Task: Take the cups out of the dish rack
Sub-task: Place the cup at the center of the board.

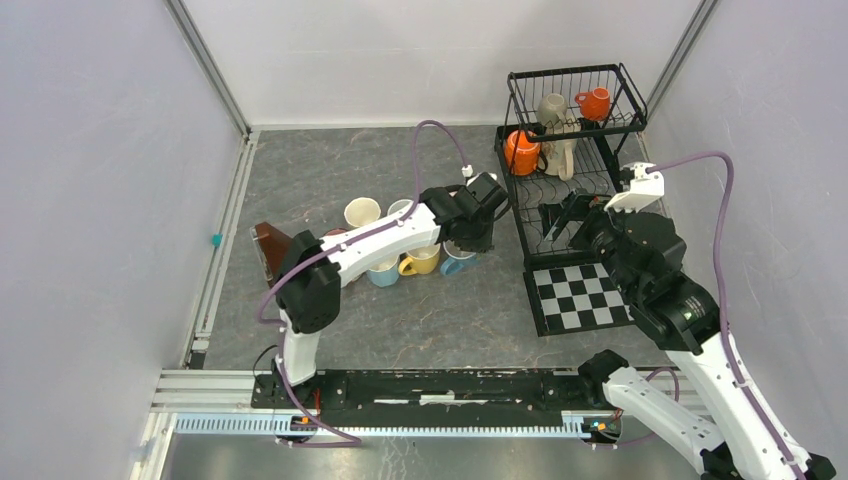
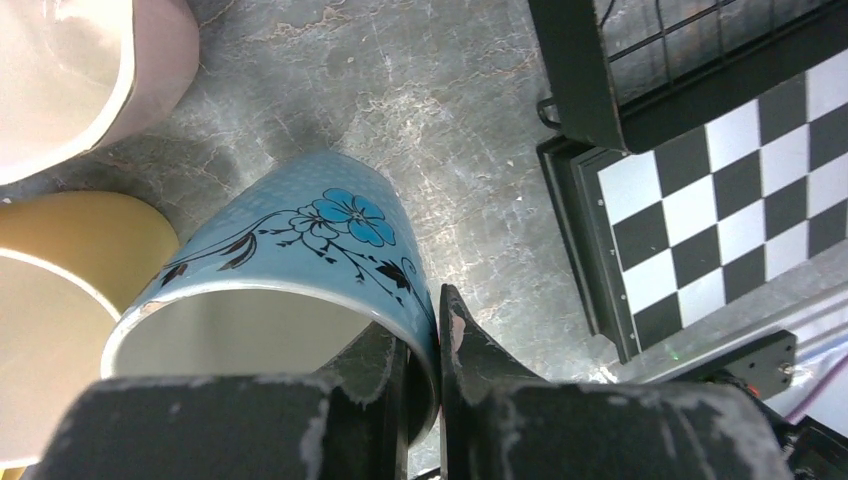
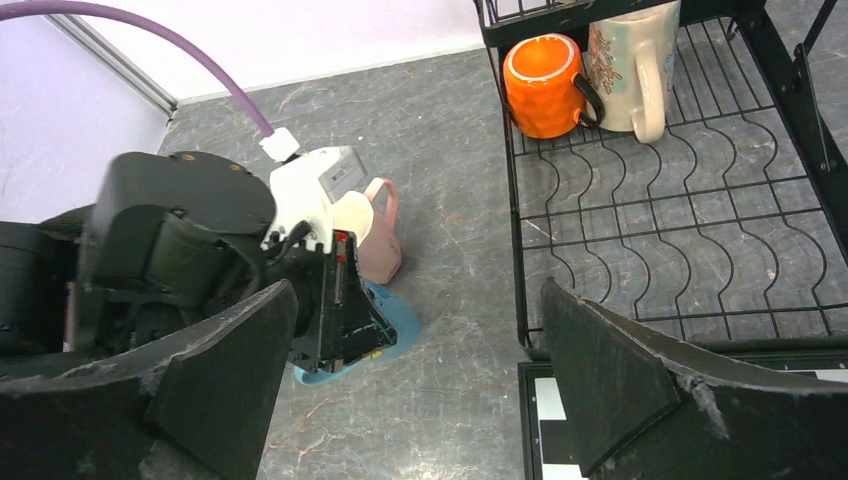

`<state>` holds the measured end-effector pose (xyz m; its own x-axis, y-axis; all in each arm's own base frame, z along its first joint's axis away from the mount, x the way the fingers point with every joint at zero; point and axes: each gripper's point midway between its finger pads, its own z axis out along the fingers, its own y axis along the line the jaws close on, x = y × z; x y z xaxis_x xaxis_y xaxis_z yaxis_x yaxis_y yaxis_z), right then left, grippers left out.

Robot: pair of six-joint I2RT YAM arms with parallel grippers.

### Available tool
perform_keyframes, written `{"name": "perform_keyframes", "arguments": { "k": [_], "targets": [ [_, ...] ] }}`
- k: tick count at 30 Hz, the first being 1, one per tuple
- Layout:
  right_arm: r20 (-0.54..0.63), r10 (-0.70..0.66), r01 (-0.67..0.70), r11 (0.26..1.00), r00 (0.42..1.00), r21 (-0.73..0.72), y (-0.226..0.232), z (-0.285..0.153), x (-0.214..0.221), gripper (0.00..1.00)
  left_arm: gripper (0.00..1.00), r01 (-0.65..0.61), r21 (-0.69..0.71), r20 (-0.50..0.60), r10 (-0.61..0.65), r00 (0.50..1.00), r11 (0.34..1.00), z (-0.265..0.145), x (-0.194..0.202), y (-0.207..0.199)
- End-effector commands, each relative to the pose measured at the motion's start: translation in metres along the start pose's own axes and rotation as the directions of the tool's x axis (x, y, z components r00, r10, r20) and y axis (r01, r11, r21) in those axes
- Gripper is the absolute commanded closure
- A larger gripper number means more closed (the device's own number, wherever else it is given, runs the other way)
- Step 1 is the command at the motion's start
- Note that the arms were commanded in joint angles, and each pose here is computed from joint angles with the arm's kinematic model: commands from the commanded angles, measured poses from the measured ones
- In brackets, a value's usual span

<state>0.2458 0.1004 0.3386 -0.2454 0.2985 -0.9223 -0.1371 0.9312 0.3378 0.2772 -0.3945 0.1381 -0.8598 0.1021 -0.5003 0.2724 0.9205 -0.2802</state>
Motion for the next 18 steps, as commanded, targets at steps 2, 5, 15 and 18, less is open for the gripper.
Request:
{"name": "perform_keyframes", "arguments": {
  "k": [2,5,15,18],
  "targets": [
    [0.057,0.007,-0.007,1.0,0.998,-0.003,0.003,-0.008,-0.023,0.02,0.98,-0.075,-0.008,0.054,0.075,0.996,0.997,0.002,-0.022,-0.009],
    [0.054,0.006,-0.006,1.0,0.999,-0.006,0.003,-0.007,-0.022,0.02,0.98,-0.095,-0.037,0.033,0.096,0.995,0.995,0.011,-0.018,-0.004],
    [0.041,0.002,-0.001,1.0,0.999,-0.009,0.004,-0.005,-0.017,0.02,0.98,-0.161,-0.102,-0.02,0.16,0.987,0.982,0.031,-0.008,0.01],
    [0.039,0.004,-0.003,1.0,0.999,-0.013,0.004,-0.004,-0.015,0.02,0.98,-0.175,-0.11,-0.029,0.173,0.985,0.978,0.033,-0.006,0.012]
  ]
}}
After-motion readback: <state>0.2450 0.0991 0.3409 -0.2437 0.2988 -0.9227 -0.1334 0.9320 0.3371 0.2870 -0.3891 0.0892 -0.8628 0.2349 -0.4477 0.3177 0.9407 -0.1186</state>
